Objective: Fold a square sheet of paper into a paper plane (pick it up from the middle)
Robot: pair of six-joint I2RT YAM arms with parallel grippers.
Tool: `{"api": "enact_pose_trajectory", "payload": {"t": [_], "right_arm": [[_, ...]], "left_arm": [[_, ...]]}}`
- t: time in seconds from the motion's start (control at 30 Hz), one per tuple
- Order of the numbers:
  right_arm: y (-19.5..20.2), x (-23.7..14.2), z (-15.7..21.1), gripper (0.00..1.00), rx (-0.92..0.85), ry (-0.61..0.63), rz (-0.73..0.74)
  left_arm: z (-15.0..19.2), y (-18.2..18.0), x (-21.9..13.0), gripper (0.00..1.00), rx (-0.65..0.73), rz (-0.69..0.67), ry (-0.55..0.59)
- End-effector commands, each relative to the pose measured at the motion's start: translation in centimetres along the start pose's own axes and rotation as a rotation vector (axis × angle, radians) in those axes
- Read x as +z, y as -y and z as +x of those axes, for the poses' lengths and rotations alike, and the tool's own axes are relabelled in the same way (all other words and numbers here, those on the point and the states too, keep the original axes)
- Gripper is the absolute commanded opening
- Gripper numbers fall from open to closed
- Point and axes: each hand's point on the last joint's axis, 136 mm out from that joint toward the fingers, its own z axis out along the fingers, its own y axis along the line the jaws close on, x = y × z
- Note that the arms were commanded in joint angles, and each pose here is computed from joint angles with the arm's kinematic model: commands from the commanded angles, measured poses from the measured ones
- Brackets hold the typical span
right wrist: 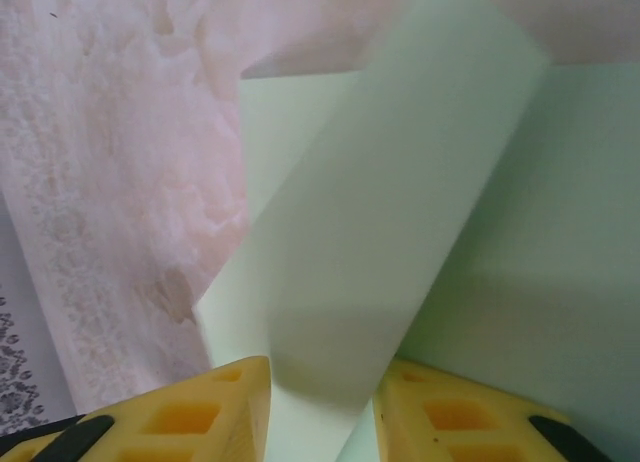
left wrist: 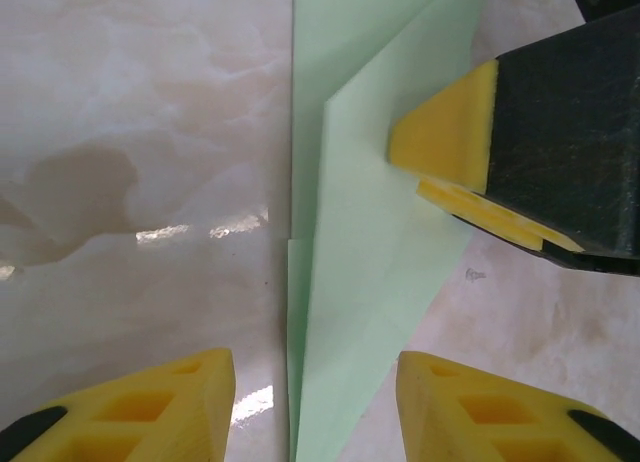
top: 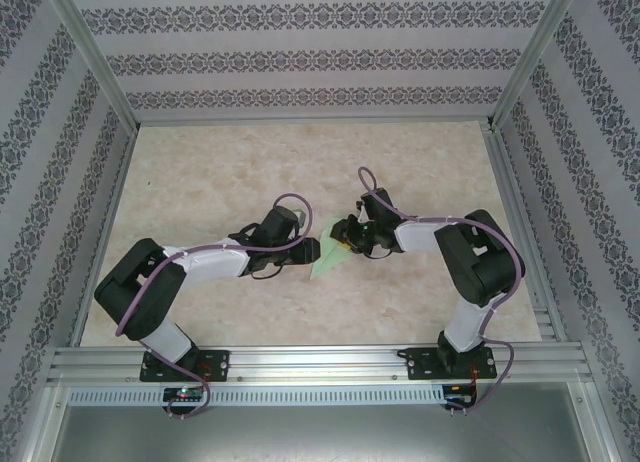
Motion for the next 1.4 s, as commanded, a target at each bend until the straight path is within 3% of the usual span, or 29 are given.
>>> {"api": "enact_pose_trajectory", "payload": {"t": [0.0, 0.2, 0.43, 0.7, 0.8, 1.03, 1.37], "right_arm": [[-1.7, 0.3, -0.1, 0.31, -0.015, 0.013, -0.092], [-2.3, 0.3, -0.6, 0.25, 0.017, 0.034, -0.184], [-3.2, -0.7, -1.3, 0.07, 0.022, 0.074, -0.247], [-10.0, -5.9, -2.0, 0.05, -0.123, 0.088, -0.498], [-12.2, -7.8, -1.9, 0.05, -0.167, 0.081, -0.562], [-15.6, -10.2, -1.9, 0.07, -0.194, 0.059, -0.675], [-15.8, -10.0, -1.7, 0.07, -0.175, 0.03, -0.7]], "left_arm": [[-0.1, -0.9, 0.0, 0.51, -0.047, 0.004, 0.01], [-0.5, -1.2, -0.7, 0.66, -0.082, 0.066, 0.031], [-1.1, -1.2, -1.6, 0.8, -0.156, 0.169, 0.048], [-3.0, 1.7, -4.0, 0.98, -0.159, 0.395, 0.069], [-3.9, 3.4, -5.3, 1.0, -0.17, 0.498, 0.081], [-5.9, 7.2, -8.6, 0.94, -0.138, 0.698, 0.155], [-6.9, 7.8, -9.8, 0.51, -0.122, 0.706, 0.223]]}}
